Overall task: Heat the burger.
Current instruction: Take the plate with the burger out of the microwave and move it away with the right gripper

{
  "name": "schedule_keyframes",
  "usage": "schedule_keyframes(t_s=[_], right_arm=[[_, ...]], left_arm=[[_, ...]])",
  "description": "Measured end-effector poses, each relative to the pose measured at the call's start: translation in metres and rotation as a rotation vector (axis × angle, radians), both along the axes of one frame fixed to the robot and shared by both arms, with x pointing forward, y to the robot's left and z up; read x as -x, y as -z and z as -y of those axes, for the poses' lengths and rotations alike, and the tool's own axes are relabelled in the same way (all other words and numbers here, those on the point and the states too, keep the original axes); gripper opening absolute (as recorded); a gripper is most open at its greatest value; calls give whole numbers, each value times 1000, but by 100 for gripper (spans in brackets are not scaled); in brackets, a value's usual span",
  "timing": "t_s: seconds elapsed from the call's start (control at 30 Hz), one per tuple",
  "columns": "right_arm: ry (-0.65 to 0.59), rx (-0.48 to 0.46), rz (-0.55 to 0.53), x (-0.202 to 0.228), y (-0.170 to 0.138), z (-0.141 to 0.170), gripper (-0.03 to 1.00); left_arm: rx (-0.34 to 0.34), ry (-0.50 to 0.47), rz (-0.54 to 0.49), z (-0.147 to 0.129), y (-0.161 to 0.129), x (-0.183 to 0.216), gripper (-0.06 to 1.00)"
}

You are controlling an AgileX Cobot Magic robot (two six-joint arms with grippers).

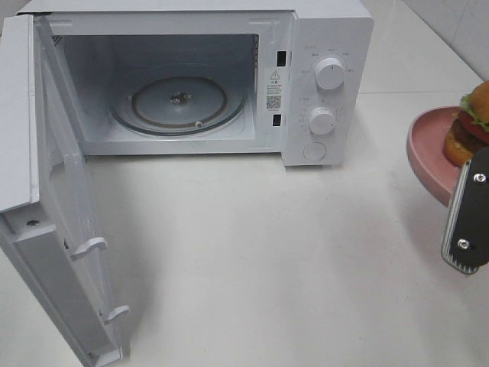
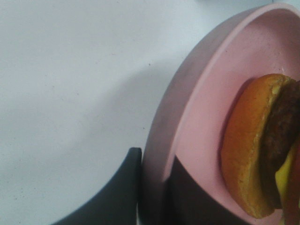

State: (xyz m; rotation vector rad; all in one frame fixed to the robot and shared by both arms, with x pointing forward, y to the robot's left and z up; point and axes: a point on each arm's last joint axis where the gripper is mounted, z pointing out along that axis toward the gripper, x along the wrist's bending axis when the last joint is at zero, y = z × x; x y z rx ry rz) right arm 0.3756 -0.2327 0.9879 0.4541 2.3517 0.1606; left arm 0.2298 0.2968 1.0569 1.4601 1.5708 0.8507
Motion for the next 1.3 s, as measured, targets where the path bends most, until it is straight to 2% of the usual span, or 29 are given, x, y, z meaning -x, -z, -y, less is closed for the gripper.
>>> schedule_keyframes(t_s=[0.03,0.17,0.43,0.6,0.67,0.77,0.93,1.03,1.1,1.2,1.3], right_arm=[[48,-4,16,-1,-1,3,11],[117,-3,27,-3,0,6,11],[346,-24,-32,-11,17,4,11],[431,-25,-34,-19,19,-1,11],[530,-26,-19,-28,21,-5,11],[559,-31,-17,-30,22,-6,11],[678,-68,-14,-42,31,-16,11],[688,-71,-14,-43,32,-17,11],[757,-94,-9,-52,36,-19,11],[778,-96,-8,-54,37,-19,11],[852,-71,-22,-62,48,-12,11]], left_arm=[[0,0,0,0,0,0,99],[0,0,0,0,0,0,99],[0,0,0,0,0,0,99],[0,0,0,0,0,0,99],[0,0,0,0,0,0,99],[0,0,0,0,0,0,99],[0,0,0,0,0,0,99],[0,0,0,0,0,0,99],[0,0,0,0,0,0,99],[0,0,0,0,0,0,99],[0,0,0,0,0,0,99]])
